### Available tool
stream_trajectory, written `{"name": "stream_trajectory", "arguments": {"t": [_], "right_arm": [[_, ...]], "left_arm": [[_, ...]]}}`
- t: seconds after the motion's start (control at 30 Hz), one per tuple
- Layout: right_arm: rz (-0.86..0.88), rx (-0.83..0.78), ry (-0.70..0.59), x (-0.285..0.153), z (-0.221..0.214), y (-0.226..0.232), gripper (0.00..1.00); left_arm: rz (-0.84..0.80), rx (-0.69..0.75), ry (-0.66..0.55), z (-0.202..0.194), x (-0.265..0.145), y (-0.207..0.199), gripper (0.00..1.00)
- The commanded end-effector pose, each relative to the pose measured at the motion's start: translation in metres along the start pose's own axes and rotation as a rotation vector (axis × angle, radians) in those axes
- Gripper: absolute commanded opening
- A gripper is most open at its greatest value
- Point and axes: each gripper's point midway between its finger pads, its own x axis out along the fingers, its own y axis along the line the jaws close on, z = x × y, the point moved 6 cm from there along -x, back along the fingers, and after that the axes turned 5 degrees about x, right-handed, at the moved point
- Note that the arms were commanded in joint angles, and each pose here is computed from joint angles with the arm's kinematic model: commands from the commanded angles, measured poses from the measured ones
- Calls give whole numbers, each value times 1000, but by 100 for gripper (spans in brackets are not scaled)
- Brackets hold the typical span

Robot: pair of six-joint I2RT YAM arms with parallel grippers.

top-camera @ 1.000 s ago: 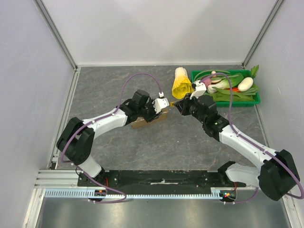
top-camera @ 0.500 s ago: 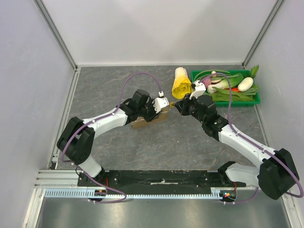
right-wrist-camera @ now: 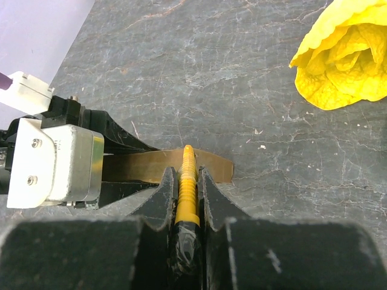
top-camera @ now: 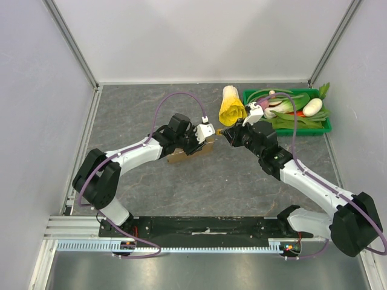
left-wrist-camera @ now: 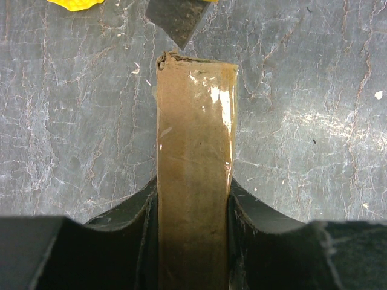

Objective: Unpack the express box

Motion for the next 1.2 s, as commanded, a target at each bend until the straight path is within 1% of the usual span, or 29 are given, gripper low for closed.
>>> {"name": "stream_trajectory", "arguments": {"t": [0.0,0.4,0.53,0.77,0.9,0.93,1.03,1.17], "right_arm": [[14,7,-23,4,5,4,0],[3,3,29,12,-12,-4,0],[15,16,62,12,-20,-4,0],[8,21,186,7,-36,-6,0],[15,5,247,2,-41,-6,0],[3,2,285,-2,-46,-8,0],[-5,-9,338,-5,-49,-8,0],[-13,-12,383,-7,-52,-9,0]], "left_arm": [[-134,-120,135,-36,9,-30,32],[-139,-133,135,-37,9,-31,32],[-145,-161,151,-39,10,-31,32],[-137,-250,197,-50,11,-20,30],[-107,-269,222,-56,11,-13,29],[-101,-269,223,-56,10,-12,29],[-82,-279,240,-59,11,-9,29],[-56,-286,266,-64,11,-6,28]]}}
